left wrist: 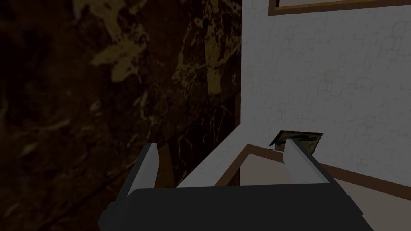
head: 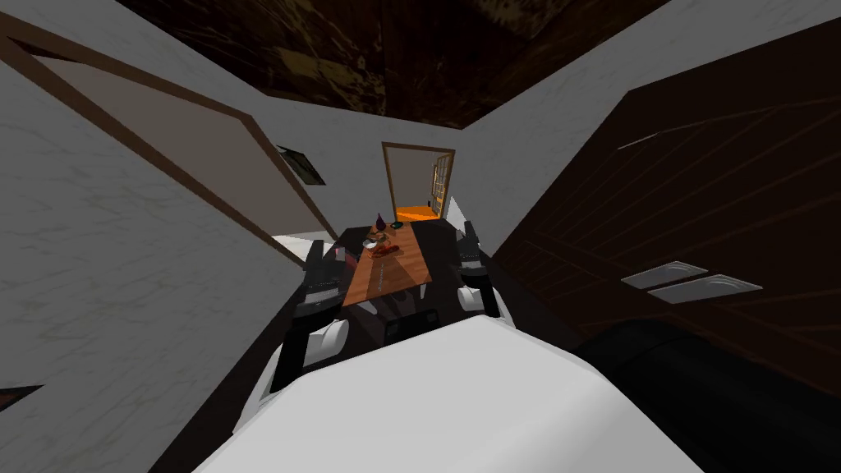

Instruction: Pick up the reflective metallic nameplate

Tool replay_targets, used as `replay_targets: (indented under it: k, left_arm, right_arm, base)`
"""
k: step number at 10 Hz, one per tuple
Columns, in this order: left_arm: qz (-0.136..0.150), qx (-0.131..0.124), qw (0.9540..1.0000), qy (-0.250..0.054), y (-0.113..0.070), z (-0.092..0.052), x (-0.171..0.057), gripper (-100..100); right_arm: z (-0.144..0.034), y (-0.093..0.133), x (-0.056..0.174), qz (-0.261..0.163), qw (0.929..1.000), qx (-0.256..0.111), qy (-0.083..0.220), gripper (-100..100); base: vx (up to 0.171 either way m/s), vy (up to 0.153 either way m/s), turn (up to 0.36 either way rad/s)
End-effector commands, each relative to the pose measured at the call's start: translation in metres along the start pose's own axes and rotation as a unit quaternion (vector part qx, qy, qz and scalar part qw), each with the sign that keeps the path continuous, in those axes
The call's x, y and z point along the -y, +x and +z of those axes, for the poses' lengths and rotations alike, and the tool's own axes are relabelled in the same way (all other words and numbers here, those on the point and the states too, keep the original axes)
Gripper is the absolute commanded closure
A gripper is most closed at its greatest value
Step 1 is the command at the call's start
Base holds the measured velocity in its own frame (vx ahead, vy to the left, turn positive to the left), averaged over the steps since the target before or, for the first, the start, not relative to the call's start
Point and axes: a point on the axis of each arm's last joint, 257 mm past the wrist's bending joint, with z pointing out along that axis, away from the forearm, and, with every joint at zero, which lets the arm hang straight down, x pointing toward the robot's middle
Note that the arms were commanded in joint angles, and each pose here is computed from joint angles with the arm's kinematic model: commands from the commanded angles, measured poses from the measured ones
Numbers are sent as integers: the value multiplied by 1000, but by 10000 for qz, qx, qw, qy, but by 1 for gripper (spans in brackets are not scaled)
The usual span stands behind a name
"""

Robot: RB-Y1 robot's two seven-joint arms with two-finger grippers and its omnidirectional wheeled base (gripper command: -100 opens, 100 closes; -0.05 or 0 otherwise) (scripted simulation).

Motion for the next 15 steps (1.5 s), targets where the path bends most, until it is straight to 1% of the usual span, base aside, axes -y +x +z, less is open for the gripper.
replay_targets:
  k: [1,2,3,4,5,6,7,8,9,10,12,13,14,15]
  left_arm:
    - [101,-121,9993,-352,1,-6,-29,-100]
    - [168,-194,9980,-575,2,-10,-47,-100]
    - [168,-191,9976,-642,2,-12,-53,-100]
    - [237,-260,9954,-885,2,-17,-73,-100]
    - [310,-324,9923,-1157,2,-24,-94,-100]
    - [310,-321,9915,-1218,1,-27,-100,-100]
    - [386,-380,9873,-1491,0,-35,-121,-100]
    - [386,-377,9867,-1535,0,-37,-125,-100]
    - [465,-431,9820,-1778,-1,-44,-143,-100]
    - [465,-425,9804,-1869,-3,-49,-151,-100]
    - [603,-488,9665,-2448,-9,-71,-193,-100]
    - [632,-495,9630,-2572,-11,-79,-203,-100]
    - [632,-495,9630,-2572,-11,-79,-203,-100]
    - [722,-519,9538,-2868,-16,-92,-224,-100]
  right_arm:
    - [0,0,0,0,10000,0,0,0]
    - [0,0,0,0,10000,0,0,0]
    - [0,0,0,0,10000,0,0,0]
    - [0,0,0,0,10000,0,1,0]
    - [0,0,0,0,10000,0,0,0]
    - [0,0,0,0,10000,0,0,0]
    - [0,0,0,-1,10000,0,1,0]
    - [0,0,0,0,10000,0,0,0]
    - [0,0,0,0,10000,0,1,0]
    - [0,0,0,0,10000,0,0,0]
    - [0,0,0,0,10000,0,0,0]
    - [0,0,0,0,10000,0,0,0]
    - [0,0,0,-1,10000,0,1,0]
    - [0,0,0,-1,10000,1,2,0]
  base:
    - [-25,115,-285]
    - [-22,107,-363]
    - [-17,96,-177]
    - [-21,84,-275]
    - [-26,114,-399]
    - [-25,84,-164]
    - [-27,73,-255]
    - [-18,61,-175]
    - [-13,62,-367]
    - [-12,59,-147]
    - [-20,71,-362]
    - [-24,80,-198]
    - [-18,50,6]
    - [-24,43,-320]
